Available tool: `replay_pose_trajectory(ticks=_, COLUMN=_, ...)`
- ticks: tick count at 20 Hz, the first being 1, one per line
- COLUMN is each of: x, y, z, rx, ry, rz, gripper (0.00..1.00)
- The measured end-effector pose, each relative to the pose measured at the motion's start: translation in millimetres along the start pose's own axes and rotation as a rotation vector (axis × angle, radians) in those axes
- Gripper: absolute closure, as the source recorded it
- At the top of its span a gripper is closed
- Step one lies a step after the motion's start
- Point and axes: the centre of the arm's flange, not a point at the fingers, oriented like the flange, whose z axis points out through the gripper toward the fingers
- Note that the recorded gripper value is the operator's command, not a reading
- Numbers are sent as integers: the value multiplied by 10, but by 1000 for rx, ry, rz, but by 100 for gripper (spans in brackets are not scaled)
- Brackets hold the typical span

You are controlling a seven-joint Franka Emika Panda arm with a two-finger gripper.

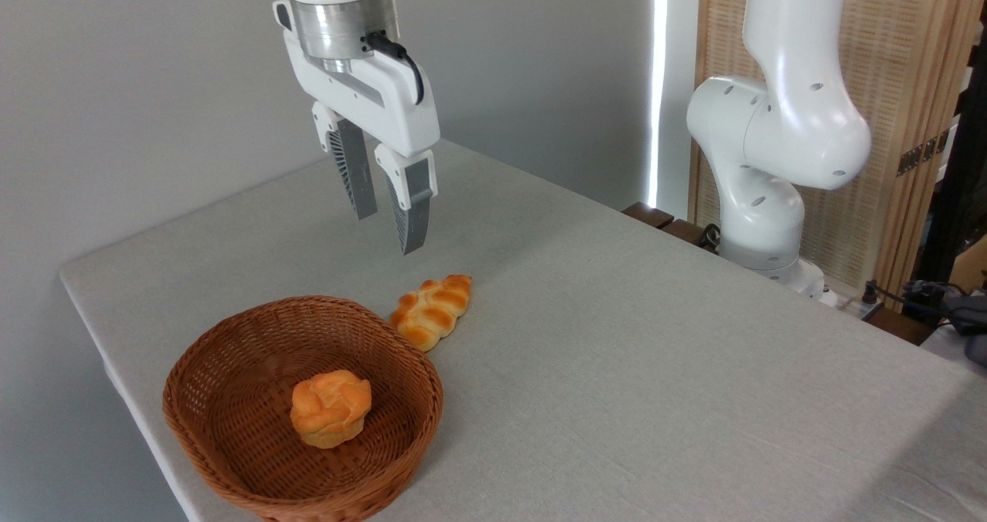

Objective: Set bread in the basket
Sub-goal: 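Move the open gripper over the braided bread roll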

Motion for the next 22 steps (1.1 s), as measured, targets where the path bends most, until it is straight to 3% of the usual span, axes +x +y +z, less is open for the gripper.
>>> replay_pose_trajectory(ticks=3, x=-127, y=185, z=130, rx=3, ry=-5, rz=10, gripper=1)
replay_pose_trajectory(ticks=6, x=-199, y=271, z=469, rx=23, ry=16, rz=-10, gripper=1)
replay_pose_trajectory(ticks=9, x=-211, y=345, z=778, rx=27, ry=18, rz=-84, gripper=1)
replay_pose_trajectory(ticks=13, x=-230, y=472, z=999, rx=8, ry=-15, rz=-196, gripper=1)
replay_pose_trajectory(ticks=16, x=-212, y=524, z=1094, rx=16, ry=-2, rz=-303, gripper=1)
replay_pose_trajectory(ticks=22, x=-155, y=629, z=1245, rx=34, ry=38, rz=-343, gripper=0)
